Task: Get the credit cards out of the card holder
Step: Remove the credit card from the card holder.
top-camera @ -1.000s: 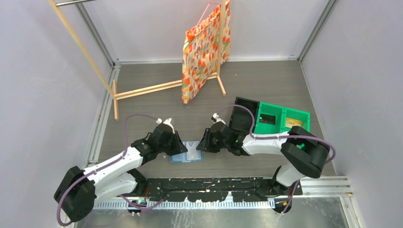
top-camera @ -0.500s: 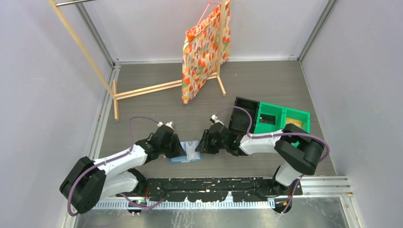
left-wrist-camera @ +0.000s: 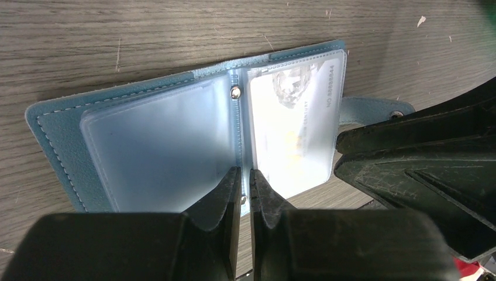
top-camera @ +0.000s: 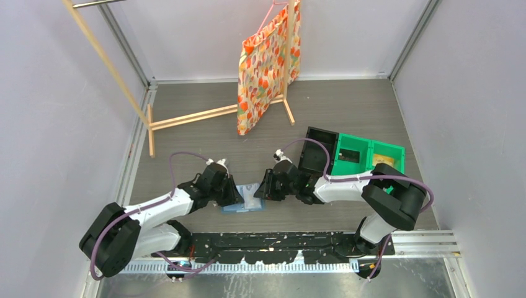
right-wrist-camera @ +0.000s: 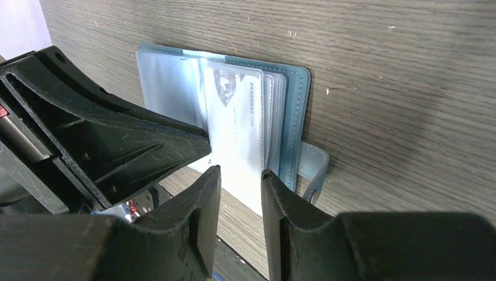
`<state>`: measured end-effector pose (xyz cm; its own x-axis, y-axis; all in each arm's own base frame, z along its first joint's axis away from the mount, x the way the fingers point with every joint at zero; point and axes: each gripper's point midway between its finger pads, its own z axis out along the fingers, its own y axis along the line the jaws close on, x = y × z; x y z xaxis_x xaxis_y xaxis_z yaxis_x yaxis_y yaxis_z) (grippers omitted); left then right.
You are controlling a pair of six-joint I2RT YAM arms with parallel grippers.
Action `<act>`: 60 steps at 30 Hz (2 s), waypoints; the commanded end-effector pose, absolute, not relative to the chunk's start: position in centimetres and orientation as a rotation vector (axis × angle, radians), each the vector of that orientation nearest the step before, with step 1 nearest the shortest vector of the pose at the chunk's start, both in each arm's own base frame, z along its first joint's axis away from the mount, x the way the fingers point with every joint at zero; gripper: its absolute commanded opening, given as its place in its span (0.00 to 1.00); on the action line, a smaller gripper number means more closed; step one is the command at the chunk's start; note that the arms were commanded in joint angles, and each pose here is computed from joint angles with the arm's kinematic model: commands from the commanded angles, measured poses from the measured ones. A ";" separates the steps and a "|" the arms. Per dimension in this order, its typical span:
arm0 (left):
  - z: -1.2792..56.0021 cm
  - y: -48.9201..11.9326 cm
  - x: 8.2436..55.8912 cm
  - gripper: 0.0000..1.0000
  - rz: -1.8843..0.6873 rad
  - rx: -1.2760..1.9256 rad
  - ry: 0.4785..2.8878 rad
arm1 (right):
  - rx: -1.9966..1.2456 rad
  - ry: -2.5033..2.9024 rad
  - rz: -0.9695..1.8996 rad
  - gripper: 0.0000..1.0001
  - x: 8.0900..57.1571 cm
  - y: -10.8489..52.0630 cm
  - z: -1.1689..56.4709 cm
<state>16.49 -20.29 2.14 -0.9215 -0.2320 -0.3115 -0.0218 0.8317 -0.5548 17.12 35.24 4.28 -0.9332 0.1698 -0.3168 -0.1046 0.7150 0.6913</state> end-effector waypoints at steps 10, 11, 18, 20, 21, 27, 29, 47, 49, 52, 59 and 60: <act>1.7 -19.5 16.5 0.12 -0.762 -0.177 2.638 | 0.020 2.525 1.212 0.37 16.9 37.5 5.3; 1.7 -19.5 16.4 0.12 -0.760 -0.174 2.638 | 0.021 2.520 1.234 0.37 16.9 37.7 5.5; 1.9 -19.3 16.2 0.12 -0.770 -0.179 2.631 | 0.038 2.478 1.327 0.37 16.6 38.3 6.6; 2.0 -19.2 16.2 0.12 -0.766 -0.179 2.627 | 0.028 2.469 1.335 0.37 16.5 38.4 7.0; 2.1 -19.1 16.2 0.12 -0.766 -0.176 2.624 | 0.021 2.466 1.339 0.37 16.5 38.4 7.2; 2.2 -18.8 16.0 0.13 -0.758 -0.174 2.623 | 0.042 2.476 1.294 0.11 17.0 38.2 6.7; 2.3 -18.7 16.0 0.13 -0.759 -0.174 2.621 | 0.048 2.485 1.284 0.07 17.0 38.2 6.5; 3.8 -18.3 15.8 0.11 -0.774 -0.176 2.582 | -0.019 2.396 1.358 0.25 17.0 38.6 9.2; 4.4 -18.2 15.8 0.11 -0.773 -0.174 2.567 | -0.024 2.396 1.352 0.25 17.1 38.6 9.2; 4.9 -17.8 15.7 0.11 -0.769 -0.181 2.548 | -0.040 2.408 1.352 0.25 17.0 38.9 8.9; 5.1 -17.3 15.4 0.14 -0.771 -0.203 2.536 | -0.054 2.412 1.402 0.25 16.9 40.0 8.9; 5.2 -17.3 15.4 0.16 -0.774 -0.206 2.531 | -0.061 2.406 1.418 0.25 16.9 40.2 9.2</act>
